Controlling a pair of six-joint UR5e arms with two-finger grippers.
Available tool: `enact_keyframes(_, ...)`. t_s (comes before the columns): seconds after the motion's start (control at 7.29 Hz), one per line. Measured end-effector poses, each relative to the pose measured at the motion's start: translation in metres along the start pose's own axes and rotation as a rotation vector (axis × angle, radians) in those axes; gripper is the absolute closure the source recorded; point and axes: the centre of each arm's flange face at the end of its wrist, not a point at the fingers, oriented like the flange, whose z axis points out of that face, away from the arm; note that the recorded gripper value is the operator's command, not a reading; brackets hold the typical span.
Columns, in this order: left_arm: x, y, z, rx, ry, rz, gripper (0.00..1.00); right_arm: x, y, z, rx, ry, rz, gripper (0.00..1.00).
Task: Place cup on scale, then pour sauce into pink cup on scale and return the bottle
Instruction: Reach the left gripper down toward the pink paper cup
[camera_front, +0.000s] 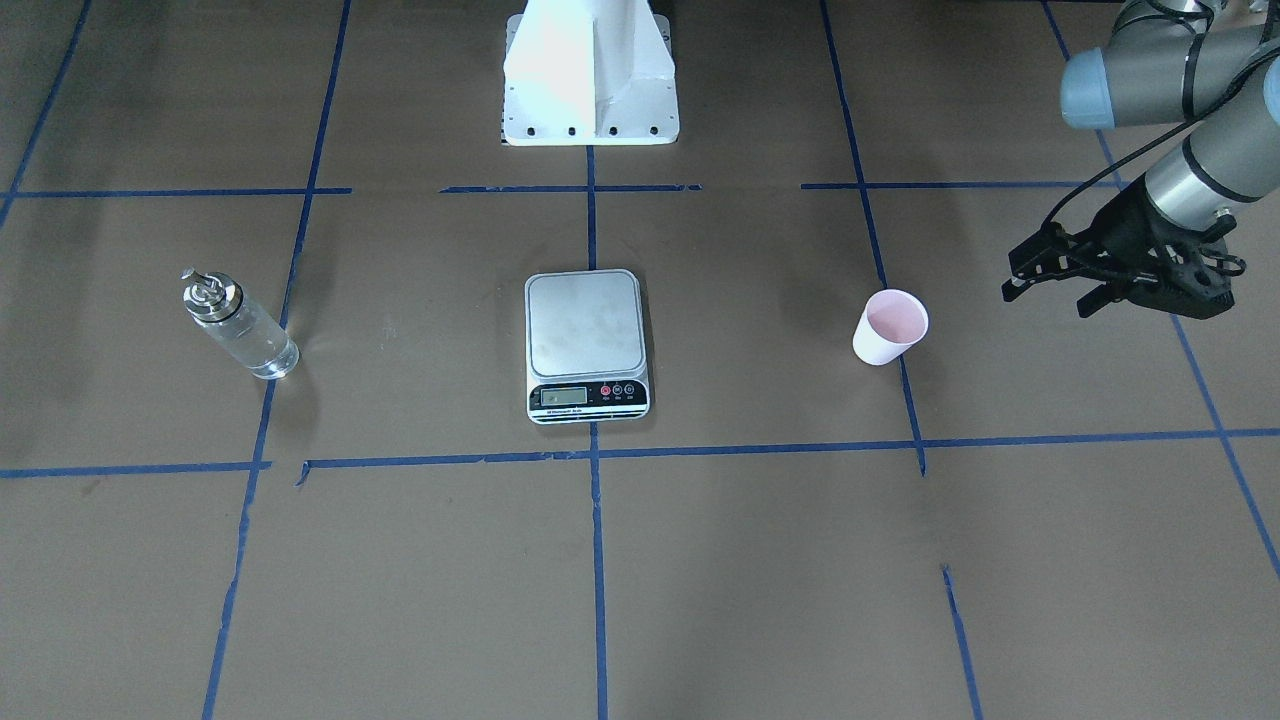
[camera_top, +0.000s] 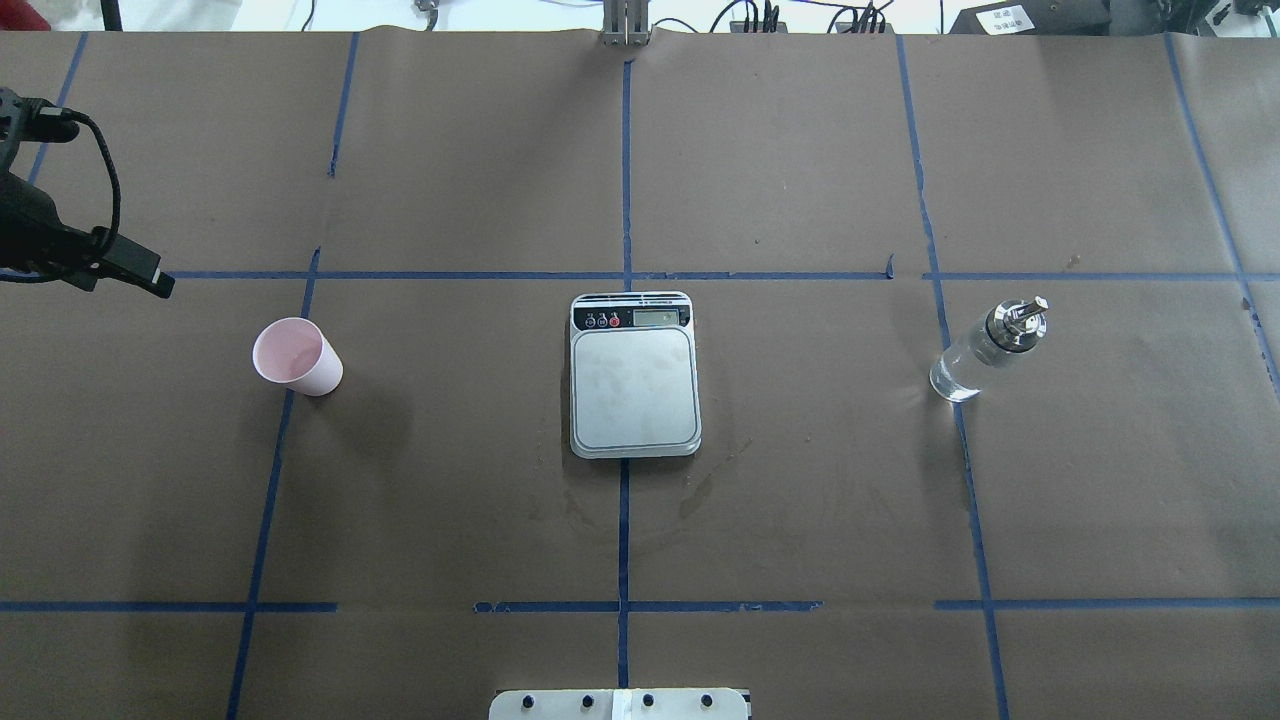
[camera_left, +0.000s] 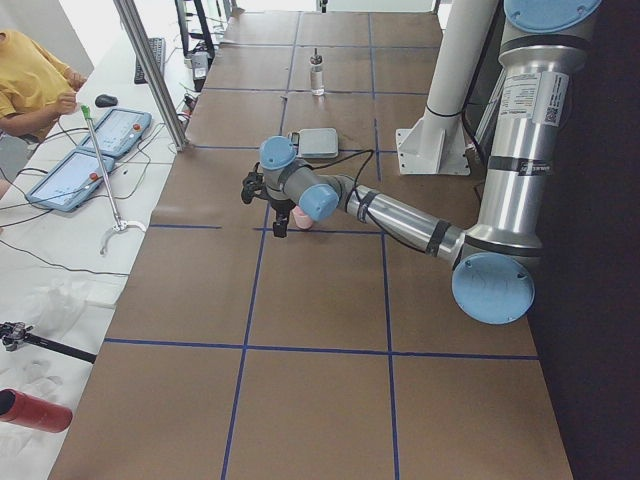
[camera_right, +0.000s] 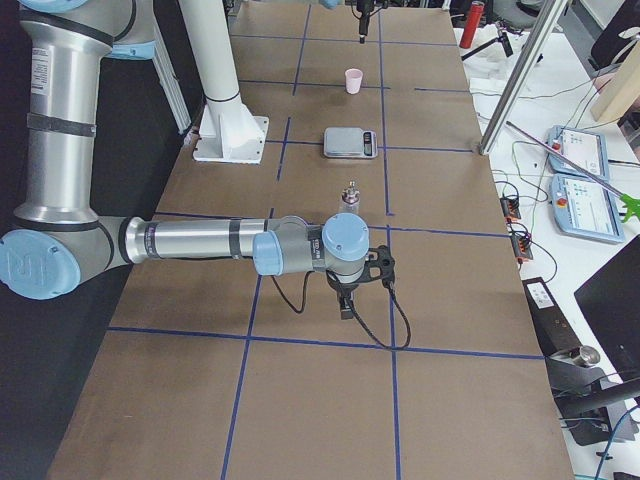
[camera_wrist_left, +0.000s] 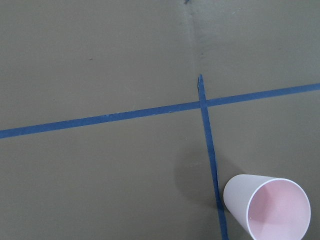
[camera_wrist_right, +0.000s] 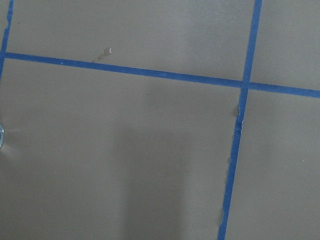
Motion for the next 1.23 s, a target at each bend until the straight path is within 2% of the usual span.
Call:
enact_keyframes(0.41, 0.013, 0.002, 0.012, -0.012, -0.004, -0.005, 0.00, 0.002, 0.003, 0.001, -0.003, 0.000, 0.002, 0.00)
enact_keyframes(0.82, 0.050, 0.006, 0.047, -0.030, -0.034, -0.014, 0.00, 0.003, 0.006, 0.002, -0.006, 0.000, 0.005, 0.00)
enact_keyframes(1.23, 0.057, 0.000, 0.066, -0.049, -0.042, -0.015, 0.00, 0.003, 0.006, 0.002, -0.005, 0.001, 0.003, 0.00)
